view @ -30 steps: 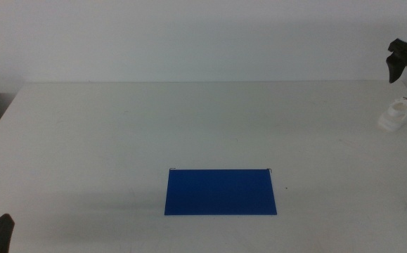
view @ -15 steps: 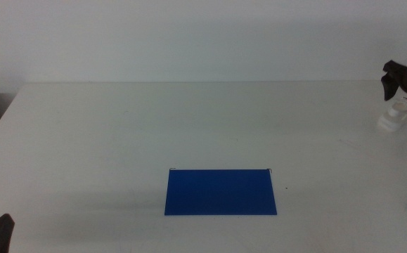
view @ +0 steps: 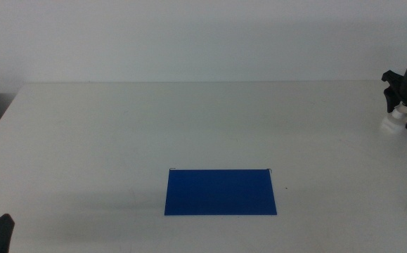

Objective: Use one arm to grab the shoe from the table and place it on the mat.

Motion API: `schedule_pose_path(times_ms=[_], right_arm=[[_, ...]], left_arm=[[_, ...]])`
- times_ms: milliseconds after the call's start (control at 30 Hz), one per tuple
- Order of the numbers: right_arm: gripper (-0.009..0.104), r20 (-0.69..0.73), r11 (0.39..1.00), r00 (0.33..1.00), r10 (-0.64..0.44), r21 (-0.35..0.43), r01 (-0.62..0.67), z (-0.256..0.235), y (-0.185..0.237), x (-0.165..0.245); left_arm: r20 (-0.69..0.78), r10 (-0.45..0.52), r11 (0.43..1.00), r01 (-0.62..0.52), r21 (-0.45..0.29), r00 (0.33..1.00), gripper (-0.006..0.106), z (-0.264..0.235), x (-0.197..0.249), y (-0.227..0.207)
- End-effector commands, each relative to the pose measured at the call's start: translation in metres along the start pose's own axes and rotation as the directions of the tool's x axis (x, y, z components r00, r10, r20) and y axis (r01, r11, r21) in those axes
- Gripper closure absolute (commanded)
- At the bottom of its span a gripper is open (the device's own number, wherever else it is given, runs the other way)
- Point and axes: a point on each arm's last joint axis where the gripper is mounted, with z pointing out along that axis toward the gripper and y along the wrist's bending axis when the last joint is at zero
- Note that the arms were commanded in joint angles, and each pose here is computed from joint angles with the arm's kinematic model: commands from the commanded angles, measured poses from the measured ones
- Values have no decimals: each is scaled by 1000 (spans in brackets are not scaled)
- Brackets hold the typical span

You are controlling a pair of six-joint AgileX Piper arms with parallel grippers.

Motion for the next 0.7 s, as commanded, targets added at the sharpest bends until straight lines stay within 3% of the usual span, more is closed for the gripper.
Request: schedule_pose_path(times_ms=[0,67,433,667], right_arm=[[90,60,999,998,25,-42,-22,-50,-2,-13],[99,65,999,998,27,-44,-25,-58,-2,-11],[99,142,984,987,-73,-151,94,-147,15,39],[99,120,979,983,-136,-136,152,-186,0,98]], left_arm=[[88,-14,1000,14,-1,996,7,-1,-6,0],[88,-14,1000,14,-1,996,7,-1,-6,0],[88,-14,1000,14,-1,996,7,-1,-6,0],[88,-14,1000,14,-1,996,7,-1,-6,0]])
